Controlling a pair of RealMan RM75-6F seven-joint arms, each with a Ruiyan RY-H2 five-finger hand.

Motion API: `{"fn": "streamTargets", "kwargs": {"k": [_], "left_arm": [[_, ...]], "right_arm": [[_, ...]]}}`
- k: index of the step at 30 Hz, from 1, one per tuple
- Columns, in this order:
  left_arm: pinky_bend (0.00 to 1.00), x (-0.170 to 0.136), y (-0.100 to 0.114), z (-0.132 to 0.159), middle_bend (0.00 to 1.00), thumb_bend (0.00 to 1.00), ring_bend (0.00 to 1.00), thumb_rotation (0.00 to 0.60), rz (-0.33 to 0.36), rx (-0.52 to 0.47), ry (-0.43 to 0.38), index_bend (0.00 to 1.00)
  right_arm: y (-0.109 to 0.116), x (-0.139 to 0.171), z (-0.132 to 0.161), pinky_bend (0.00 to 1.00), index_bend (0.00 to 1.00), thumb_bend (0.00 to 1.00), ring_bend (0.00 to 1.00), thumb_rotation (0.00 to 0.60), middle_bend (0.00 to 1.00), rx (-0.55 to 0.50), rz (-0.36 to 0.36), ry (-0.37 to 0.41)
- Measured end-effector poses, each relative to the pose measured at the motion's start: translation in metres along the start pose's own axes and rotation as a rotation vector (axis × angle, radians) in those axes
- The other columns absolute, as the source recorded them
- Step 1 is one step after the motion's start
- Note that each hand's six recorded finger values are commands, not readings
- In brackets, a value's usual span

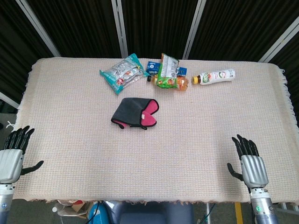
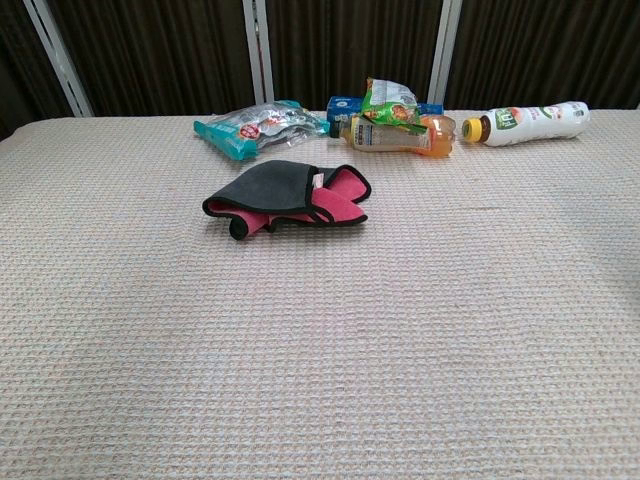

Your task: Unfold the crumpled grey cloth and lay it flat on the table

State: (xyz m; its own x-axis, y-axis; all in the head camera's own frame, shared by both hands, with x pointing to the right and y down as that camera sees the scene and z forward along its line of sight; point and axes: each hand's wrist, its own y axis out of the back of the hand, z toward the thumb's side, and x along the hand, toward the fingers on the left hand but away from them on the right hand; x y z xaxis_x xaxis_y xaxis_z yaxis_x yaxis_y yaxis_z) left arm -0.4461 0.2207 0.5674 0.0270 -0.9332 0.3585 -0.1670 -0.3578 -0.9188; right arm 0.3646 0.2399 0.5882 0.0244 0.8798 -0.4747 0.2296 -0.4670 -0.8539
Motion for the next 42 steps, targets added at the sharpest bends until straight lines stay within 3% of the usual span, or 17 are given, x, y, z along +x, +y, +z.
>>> {"fn": "streamTargets", "kwargs": {"k": [19, 24, 28, 34, 42], "left_arm": [[0.0, 0.001, -0.006, 0.006, 0.01, 0.1, 0.0, 0.6, -0.015, -0.005, -0.015, 0.01], [0.0, 0.005, -0.01, 0.012, 0.02, 0.01, 0.0, 0.6, -0.021, 0.0, -0.024, 0.01], [0.0, 0.017, -0.015, 0.02, 0.02, 0.0, 0.0, 0.6, -0.027, -0.007, -0.036, 0.02], [0.0, 0.055, -0.029, 0.062, 0.03, 0.0, 0.0, 0.6, -0.049, 0.0, -0.117, 0.03], [0.0, 0.102, -0.056, 0.153, 0.04, 0.01, 0.0, 0.6, -0.071, -0.022, -0.242, 0.03]], "right_arm": [[0.002, -0.001, -0.002, 0.01, 0.0, 0.35, 0.0, 0.6, 0.0, 0.002, -0.007, -0.007], [0.005, -0.002, -0.006, 0.01, 0.0, 0.35, 0.0, 0.6, 0.0, 0.004, -0.015, -0.018], [0.008, -0.002, -0.006, 0.01, 0.0, 0.35, 0.0, 0.6, 0.0, -0.001, -0.022, -0.018], [0.009, -0.004, -0.007, 0.01, 0.0, 0.35, 0.0, 0.6, 0.0, -0.008, -0.031, -0.021], [0.006, -0.009, -0.015, 0.01, 0.0, 0.35, 0.0, 0.6, 0.0, -0.018, -0.023, -0.055]]}}
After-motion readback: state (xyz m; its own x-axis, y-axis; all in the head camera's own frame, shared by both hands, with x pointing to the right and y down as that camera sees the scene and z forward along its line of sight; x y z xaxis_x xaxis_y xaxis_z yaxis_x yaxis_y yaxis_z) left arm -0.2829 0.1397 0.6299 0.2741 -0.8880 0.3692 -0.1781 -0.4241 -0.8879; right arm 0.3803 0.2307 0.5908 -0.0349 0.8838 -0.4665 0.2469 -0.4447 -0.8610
